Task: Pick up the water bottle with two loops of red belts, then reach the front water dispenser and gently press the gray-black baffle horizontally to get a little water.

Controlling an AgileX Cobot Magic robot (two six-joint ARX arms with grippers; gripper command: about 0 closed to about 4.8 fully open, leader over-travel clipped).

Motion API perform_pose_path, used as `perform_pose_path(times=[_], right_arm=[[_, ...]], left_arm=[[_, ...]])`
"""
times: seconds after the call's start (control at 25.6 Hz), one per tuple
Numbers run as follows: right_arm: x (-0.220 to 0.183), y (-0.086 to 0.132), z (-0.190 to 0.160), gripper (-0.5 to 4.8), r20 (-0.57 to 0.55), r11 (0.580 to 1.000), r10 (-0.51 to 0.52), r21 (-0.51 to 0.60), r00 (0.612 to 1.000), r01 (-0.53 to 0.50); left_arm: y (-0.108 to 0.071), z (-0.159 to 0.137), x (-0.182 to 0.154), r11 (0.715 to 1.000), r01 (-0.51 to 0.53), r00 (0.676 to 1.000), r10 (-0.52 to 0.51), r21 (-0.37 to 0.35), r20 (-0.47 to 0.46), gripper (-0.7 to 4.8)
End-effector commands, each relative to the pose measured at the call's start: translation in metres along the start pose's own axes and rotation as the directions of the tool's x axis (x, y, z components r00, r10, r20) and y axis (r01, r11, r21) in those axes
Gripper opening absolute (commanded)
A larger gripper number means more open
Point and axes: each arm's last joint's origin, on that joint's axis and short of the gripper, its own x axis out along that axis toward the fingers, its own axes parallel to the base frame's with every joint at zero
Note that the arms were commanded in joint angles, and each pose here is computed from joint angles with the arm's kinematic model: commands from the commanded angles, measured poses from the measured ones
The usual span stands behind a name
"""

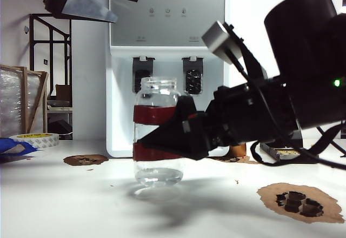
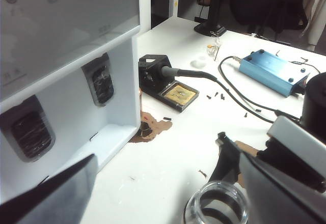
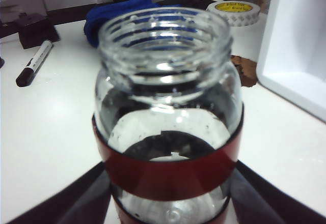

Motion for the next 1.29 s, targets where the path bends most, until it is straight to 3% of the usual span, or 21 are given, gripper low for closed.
perform_pose_path(times=[0.04,0.7,1.02,1.13,1.21,1.29], right_arm=[[0.001,0.0,0.004,0.84,0.056,1.0,0.017,-0.008,0.998,-0.016],[0.008,0.0,-0.016,0.93,0.017,0.999,0.025,0.027,1.0,-0.026],[0.01,0.002,-0.023,1.02,0.011,0.995,0.079,0.057,0.997,-0.08],[0.01,0.002,-0.023,2.33,0.013,0.995,0.084,0.059,0.996,-0.085],[0.009,0.002,-0.023,2.66,0.011,0.994,0.085,0.062,0.996,-0.085],[0.008,0.003,-0.025,3.72,0.007,0.994,0.085,0.067,0.996,-0.086]], left_arm=[[-0.001,0.003,-0.001,1.0,0.005,1.0,-0.005,0.014,0.014,4.79],[-0.001,0.003,-0.001,1.0,0.004,1.0,-0.004,0.014,0.015,4.79],[-0.001,0.003,-0.001,1.0,0.004,1.0,-0.004,0.014,0.015,4.79],[-0.001,0.003,-0.001,1.0,0.004,1.0,-0.004,0.014,0.015,4.79],[-0.001,0.003,-0.001,1.0,0.004,1.0,-0.004,0.014,0.015,4.79],[-0.001,0.003,-0.001,1.0,0.004,1.0,-0.004,0.014,0.015,4.79]])
